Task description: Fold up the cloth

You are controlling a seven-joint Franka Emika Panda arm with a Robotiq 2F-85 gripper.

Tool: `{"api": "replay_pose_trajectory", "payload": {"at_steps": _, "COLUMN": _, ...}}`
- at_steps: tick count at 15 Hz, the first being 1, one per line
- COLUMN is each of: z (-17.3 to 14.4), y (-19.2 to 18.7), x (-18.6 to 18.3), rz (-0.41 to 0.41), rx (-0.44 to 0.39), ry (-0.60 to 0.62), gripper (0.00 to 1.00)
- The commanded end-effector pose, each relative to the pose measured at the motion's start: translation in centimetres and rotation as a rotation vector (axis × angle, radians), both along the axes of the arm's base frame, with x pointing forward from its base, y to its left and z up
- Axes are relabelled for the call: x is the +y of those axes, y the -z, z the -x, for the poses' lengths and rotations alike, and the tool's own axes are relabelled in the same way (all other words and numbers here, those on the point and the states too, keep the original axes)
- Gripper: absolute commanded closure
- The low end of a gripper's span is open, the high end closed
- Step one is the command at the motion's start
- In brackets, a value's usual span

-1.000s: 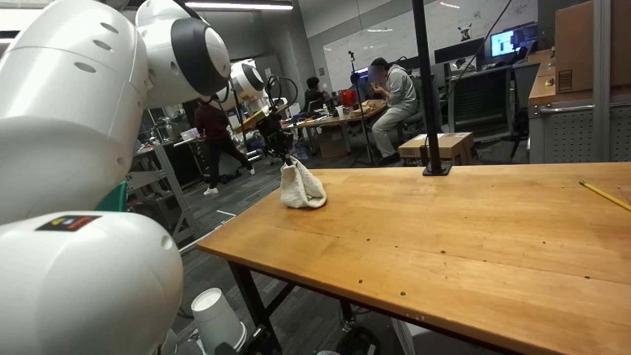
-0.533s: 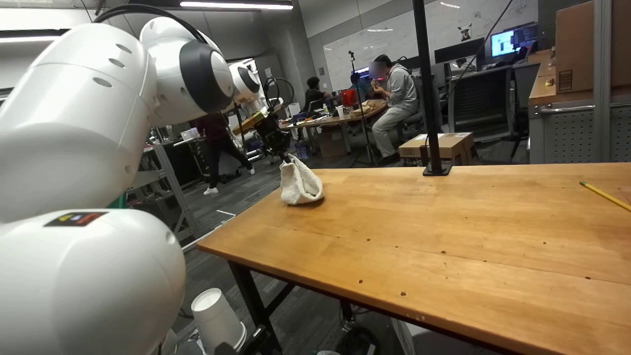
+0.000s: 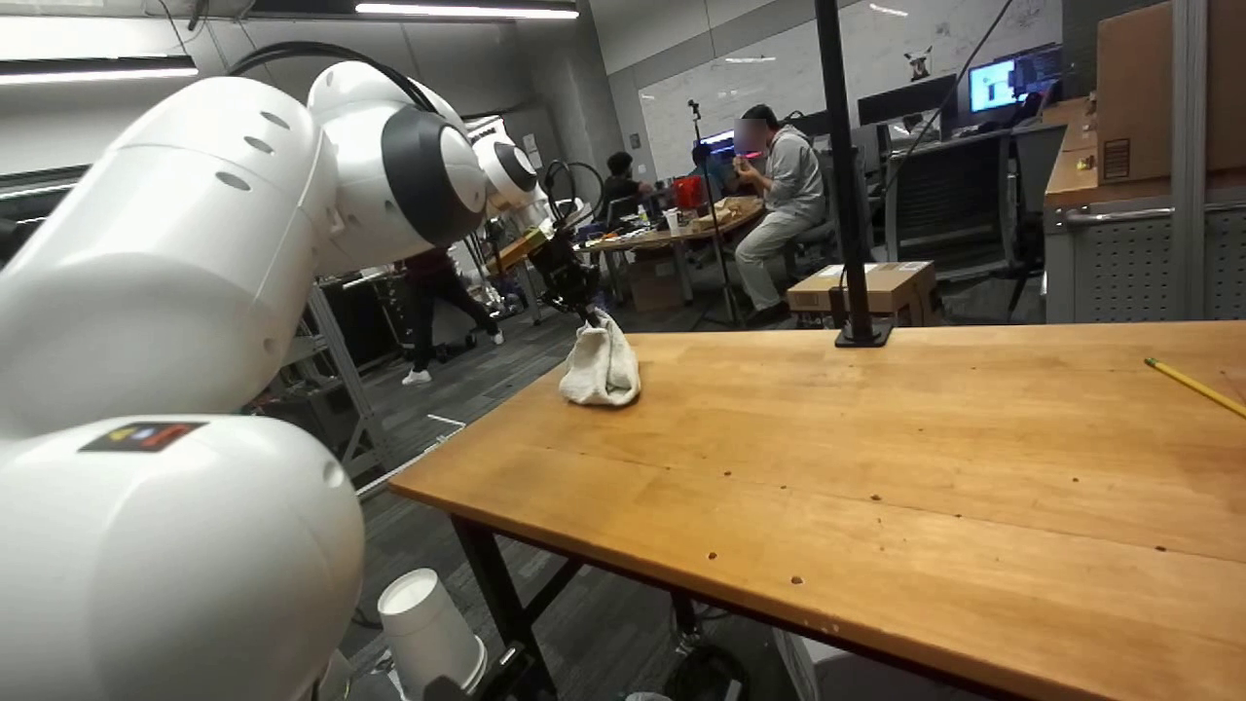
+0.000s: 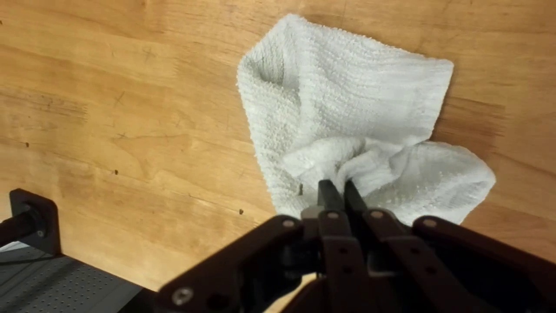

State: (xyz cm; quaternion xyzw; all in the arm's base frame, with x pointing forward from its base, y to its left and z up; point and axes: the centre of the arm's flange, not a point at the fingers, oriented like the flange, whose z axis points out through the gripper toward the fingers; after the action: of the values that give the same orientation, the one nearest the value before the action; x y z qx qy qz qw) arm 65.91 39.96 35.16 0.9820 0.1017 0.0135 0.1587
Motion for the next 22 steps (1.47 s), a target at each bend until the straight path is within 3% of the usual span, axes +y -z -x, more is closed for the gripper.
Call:
{"api": "replay_pose_trajectory", "payload": {"at_steps": 1, "z": -1.6, "y": 0.0, "x": -1.6, "rz": -0.006, "rx": -0.012, "ry": 0.044, "gripper": 0.97}}
{"api": "replay_pose_trajectory", "payload": {"at_steps": 7, "z": -1.7, "y": 0.6, "x": -2.8, "rz": -0.003, "rx": -0.005, "ry": 0.070, "gripper": 0.97}}
{"api": "replay_pose_trajectory", "payload": {"at_steps": 22, "z": -1.3, "y": 2.3, "x": 0.5, "rz": -0.004, "rx": -0.021, "ry": 0.050, "gripper": 0.97}}
